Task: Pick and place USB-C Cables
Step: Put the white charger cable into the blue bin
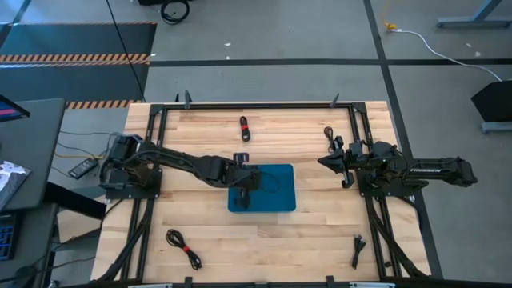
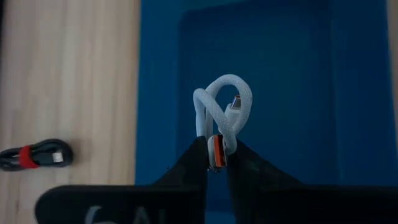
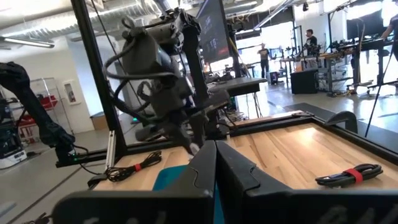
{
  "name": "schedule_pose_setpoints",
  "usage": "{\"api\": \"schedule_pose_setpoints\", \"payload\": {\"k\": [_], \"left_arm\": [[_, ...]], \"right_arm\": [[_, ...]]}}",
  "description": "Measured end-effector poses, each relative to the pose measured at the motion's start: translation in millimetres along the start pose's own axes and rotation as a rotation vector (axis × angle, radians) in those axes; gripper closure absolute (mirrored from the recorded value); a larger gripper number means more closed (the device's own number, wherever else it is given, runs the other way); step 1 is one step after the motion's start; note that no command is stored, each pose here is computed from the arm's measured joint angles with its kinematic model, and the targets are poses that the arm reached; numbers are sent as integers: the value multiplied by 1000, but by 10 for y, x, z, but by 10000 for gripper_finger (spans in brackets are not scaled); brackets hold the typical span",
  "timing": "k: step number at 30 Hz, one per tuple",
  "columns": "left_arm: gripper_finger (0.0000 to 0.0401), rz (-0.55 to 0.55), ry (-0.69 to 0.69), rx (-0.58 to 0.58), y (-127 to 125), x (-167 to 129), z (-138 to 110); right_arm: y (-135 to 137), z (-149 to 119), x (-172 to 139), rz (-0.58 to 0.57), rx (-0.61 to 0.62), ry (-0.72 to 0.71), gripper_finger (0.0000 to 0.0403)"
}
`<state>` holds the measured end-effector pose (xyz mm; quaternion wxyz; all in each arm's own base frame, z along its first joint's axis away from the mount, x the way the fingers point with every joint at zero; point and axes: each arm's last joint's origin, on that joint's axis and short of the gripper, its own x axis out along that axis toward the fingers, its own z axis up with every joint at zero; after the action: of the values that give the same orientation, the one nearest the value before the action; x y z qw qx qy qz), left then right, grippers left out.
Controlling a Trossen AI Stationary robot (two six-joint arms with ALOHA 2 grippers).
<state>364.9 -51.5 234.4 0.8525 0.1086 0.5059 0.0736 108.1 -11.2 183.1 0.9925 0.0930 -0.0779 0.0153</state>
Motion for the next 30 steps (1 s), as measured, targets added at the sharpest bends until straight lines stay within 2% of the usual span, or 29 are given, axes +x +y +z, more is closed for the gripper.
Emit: {"api": "schedule_pose_setpoints", "payload": {"k": [6,9,13,15,22,30], "left_arm": [[359,-77,37,77,-53,60,-86],[359,-121,72,205,-114,46,-136],[359,-133,80,432,-250,40,-167],[359,-133,67,498,-304,41,-160],[351,-137,129,562,-352,162,-215],[289,-151,147,632,-394,163,-242]], "right_arm": [[-3,-17,0,-3,3,17,388],[-3,-17,0,-3,3,16,388],[-3,-16,0,-3,3,17,388],[-3,-17,0,-3,3,17,388],[-5,-25,2,-4,4,26,388],[-8,-35,11,-4,6,36,388]]}}
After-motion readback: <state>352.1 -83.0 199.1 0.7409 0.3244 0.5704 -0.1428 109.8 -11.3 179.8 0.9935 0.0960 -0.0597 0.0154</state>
